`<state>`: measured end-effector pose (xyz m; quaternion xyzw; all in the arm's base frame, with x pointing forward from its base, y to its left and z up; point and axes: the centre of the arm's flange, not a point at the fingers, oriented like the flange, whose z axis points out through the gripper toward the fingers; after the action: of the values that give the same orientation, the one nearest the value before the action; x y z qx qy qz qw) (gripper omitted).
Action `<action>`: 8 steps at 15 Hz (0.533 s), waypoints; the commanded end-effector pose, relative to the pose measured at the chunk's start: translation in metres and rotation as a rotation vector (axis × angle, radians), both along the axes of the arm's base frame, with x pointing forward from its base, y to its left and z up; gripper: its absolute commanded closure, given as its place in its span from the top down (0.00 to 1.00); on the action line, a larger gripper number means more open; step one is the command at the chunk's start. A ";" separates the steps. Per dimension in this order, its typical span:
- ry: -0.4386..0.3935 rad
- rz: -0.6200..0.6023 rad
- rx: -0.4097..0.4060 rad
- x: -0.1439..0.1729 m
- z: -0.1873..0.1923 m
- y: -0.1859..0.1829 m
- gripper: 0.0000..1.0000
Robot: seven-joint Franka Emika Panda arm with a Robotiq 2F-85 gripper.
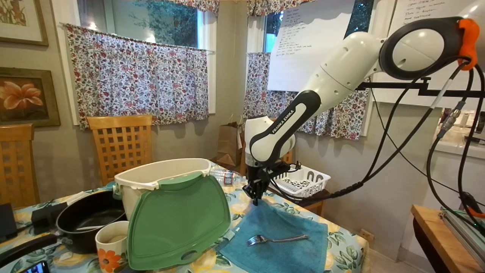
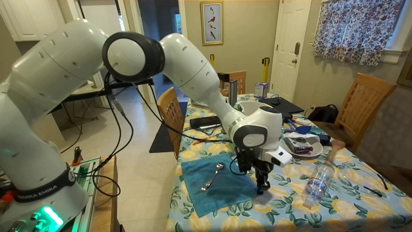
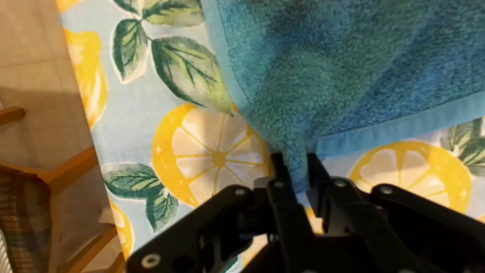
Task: Put the silver spoon on the blue towel then fold the towel twice.
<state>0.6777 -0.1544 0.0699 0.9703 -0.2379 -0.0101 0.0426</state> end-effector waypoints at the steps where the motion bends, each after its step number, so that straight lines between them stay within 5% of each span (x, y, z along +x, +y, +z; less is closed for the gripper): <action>1: 0.009 -0.030 0.020 0.002 0.003 0.003 0.00; 8: -0.021 0.104 0.017 -0.009 0.056 0.045 0.01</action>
<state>0.6860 -0.1332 0.0949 0.9754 -0.2167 0.0023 0.0394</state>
